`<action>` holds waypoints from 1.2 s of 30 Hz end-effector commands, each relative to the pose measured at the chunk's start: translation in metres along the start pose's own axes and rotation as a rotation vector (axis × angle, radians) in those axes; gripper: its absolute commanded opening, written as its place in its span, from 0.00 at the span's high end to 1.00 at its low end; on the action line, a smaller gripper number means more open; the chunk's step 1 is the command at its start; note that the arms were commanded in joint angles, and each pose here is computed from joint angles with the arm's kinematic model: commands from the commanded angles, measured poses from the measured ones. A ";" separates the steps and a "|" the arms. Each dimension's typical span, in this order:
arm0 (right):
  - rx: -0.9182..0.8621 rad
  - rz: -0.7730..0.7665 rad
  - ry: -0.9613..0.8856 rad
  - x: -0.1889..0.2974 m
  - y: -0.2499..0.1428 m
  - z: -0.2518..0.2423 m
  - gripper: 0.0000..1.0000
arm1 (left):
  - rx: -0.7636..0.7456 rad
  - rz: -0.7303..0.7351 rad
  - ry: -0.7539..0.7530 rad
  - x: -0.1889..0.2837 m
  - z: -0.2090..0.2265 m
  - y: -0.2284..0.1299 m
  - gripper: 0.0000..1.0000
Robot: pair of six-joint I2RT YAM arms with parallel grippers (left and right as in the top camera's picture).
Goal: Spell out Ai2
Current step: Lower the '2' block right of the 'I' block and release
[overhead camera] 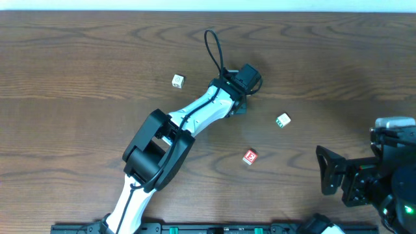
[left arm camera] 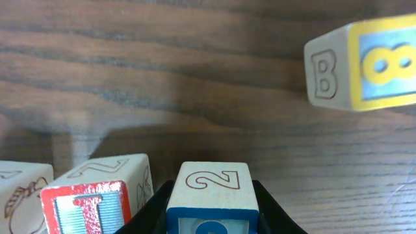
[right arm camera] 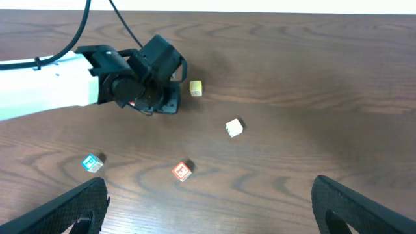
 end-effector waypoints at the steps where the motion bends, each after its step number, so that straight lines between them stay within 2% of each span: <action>1: -0.017 -0.009 -0.022 0.001 0.001 -0.003 0.01 | 0.015 0.021 -0.007 -0.007 -0.003 0.000 0.94; 7: -0.017 -0.009 -0.021 0.001 0.001 -0.003 0.01 | 0.015 0.026 -0.007 -0.010 -0.002 -0.001 0.93; 9: -0.017 -0.009 -0.021 0.001 0.001 -0.003 0.01 | 0.015 0.025 -0.007 -0.010 -0.002 -0.001 0.85; 13: -0.017 -0.009 -0.021 0.001 0.001 -0.003 0.01 | 0.015 0.022 -0.009 -0.010 -0.003 0.000 0.77; 27: -0.014 -0.001 -0.021 0.001 0.000 -0.003 0.01 | 0.008 -0.009 -0.010 -0.010 -0.004 0.005 0.76; 28: -0.014 -0.001 -0.022 0.001 0.000 -0.003 0.01 | 0.008 -0.009 -0.010 -0.010 -0.004 0.005 0.75; 30: -0.014 -0.001 -0.022 0.001 0.000 -0.003 0.01 | 0.008 -0.009 -0.010 -0.010 -0.004 0.005 0.67; 36: -0.014 0.000 -0.022 0.001 0.000 -0.003 0.01 | 0.008 -0.010 -0.010 -0.010 -0.004 0.005 0.66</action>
Point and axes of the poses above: each gripper's point midway between its finger pads, its own x axis back along the fingers, its own z axis along the line the jaws close on, y = z × x, the point moved 6 cm from there along x, back along the fingers
